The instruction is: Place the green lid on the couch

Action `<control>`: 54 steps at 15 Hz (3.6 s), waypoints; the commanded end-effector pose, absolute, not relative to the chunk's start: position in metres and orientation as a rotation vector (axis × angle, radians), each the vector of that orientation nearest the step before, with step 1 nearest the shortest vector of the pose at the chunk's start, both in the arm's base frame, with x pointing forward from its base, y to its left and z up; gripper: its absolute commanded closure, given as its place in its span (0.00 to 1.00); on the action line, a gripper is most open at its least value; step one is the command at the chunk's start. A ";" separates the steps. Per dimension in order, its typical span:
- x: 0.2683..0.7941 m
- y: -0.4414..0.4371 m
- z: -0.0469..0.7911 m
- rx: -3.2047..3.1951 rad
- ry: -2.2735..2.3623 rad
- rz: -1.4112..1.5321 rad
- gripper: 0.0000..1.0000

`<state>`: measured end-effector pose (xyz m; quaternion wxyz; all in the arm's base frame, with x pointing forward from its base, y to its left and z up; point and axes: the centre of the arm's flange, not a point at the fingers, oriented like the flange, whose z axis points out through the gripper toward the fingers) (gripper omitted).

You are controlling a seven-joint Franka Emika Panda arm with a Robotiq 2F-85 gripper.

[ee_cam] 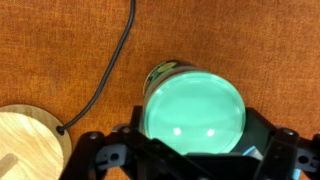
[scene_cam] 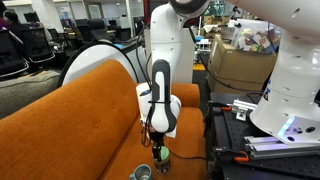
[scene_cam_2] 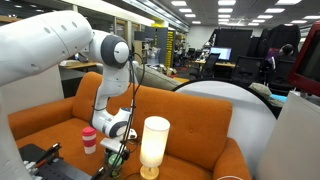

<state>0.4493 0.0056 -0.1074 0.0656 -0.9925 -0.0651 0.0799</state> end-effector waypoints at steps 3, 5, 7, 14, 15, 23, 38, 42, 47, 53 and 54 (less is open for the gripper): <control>0.448 0.006 -0.096 -3.018 -0.222 0.239 0.00; 0.449 0.007 -0.092 -3.022 -0.233 0.230 0.26; 0.449 0.008 -0.089 -3.028 -0.240 0.227 0.31; 0.449 0.005 -0.089 -3.040 -0.243 0.235 0.31; 0.450 0.004 -0.089 -3.042 -0.243 0.235 0.31; 0.457 0.009 -0.079 -3.054 -0.286 0.232 0.31; 0.452 0.079 -0.045 -2.909 -0.701 0.164 0.31; 0.416 0.109 -0.071 -2.805 -0.846 0.194 0.31; 0.386 0.122 -0.112 -2.712 -0.917 0.177 0.31; 0.386 0.133 -0.148 -2.697 -0.954 0.116 0.31; 0.388 0.134 -0.151 -2.700 -0.961 0.111 0.31</control>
